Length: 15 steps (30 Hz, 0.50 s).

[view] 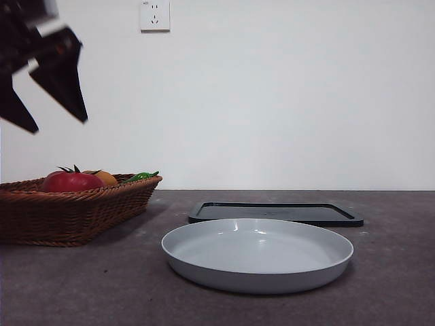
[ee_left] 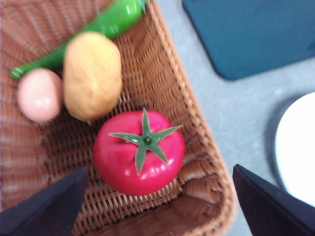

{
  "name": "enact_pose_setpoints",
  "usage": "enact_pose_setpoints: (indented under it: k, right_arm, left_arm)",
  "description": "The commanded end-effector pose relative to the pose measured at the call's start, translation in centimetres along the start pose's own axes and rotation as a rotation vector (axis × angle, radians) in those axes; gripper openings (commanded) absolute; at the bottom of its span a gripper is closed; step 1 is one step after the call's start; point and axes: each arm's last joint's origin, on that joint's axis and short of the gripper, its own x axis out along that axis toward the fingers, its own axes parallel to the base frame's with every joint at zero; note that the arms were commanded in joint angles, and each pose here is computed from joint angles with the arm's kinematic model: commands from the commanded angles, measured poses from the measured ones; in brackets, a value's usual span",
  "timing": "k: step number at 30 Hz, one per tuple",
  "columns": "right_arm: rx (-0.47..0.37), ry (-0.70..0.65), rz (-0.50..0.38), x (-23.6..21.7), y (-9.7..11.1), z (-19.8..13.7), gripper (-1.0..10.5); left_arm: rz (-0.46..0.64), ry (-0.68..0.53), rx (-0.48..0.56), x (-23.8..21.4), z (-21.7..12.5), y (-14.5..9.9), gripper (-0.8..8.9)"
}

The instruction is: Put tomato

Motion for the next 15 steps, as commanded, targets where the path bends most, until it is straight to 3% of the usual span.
enact_pose_setpoints:
  k: [1,15]
  right_arm:
    - [-0.022,-0.017,0.003,-0.2,0.2,0.5,4.6]
    - [-0.022,-0.017,0.003,-0.2,0.2,0.5,4.6]
  left_arm:
    - [0.0,-0.003,0.038,1.3,0.7,0.1,4.76]
    - [0.012,0.078,0.063,5.9,0.0,1.0,4.77]
